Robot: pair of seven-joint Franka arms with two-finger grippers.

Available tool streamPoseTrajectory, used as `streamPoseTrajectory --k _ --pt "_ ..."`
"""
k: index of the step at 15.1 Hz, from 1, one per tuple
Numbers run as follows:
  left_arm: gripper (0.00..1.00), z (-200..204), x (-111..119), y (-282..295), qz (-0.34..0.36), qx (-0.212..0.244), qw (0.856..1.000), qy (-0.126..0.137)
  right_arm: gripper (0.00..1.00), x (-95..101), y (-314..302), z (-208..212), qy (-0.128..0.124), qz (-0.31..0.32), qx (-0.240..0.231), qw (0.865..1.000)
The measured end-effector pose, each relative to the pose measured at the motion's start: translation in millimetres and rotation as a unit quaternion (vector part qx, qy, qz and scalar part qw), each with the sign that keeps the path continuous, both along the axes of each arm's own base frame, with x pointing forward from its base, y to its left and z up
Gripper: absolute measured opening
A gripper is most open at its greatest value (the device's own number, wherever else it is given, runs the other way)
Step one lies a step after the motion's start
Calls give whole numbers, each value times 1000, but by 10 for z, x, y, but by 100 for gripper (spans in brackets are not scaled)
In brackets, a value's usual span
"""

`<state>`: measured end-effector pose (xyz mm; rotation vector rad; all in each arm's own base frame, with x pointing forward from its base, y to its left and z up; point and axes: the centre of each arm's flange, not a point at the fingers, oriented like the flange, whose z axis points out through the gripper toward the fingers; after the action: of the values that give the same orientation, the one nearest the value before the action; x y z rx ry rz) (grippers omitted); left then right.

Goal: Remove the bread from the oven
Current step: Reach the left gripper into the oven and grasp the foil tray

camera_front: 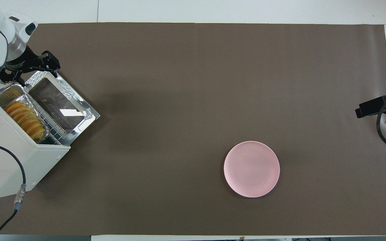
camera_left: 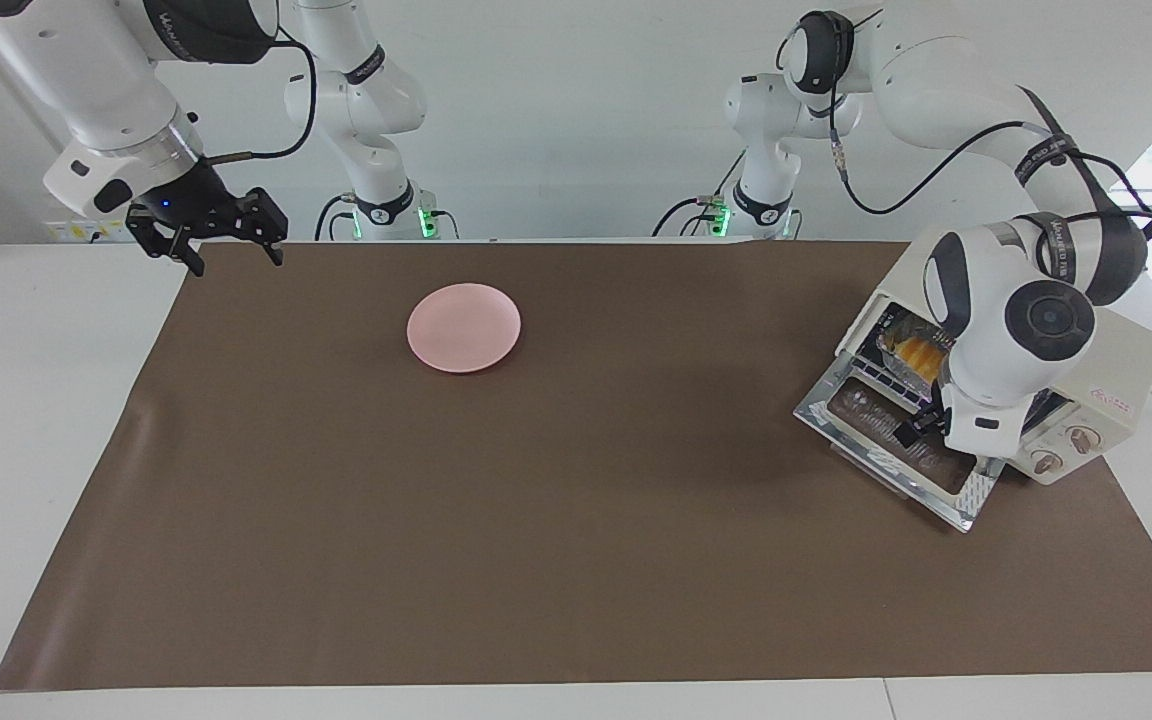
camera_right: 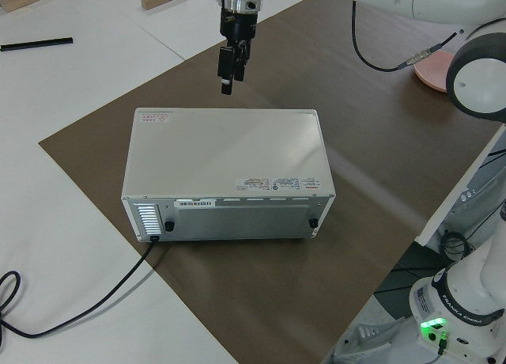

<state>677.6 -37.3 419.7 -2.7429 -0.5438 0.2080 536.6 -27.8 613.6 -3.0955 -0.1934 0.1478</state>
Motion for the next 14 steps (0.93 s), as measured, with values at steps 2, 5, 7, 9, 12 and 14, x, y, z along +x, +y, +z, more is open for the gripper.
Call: streamPoseTrajectory --k 2,5,7,9,12,14 --pt "100 -112 -24 -16 9 5 1000 2 100 0 0 0 0 0 0 1000" --pt "100 -281 -80 30 15 7 1000 11 100 0 0 0 0 0 0 1000" --pt "100 -318 -112 52 18 8 1000 16 100 0 0 0 0 0 0 1000" --pt "100 -312 -128 59 20 8 1000 16 100 0 0 0 0 0 0 1000" --pt "100 -315 -160 110 23 10 999 19 100 0 0 0 0 0 0 1000" --pt "100 -369 -228 174 25 16 999 28 100 0 0 0 0 0 0 1000"
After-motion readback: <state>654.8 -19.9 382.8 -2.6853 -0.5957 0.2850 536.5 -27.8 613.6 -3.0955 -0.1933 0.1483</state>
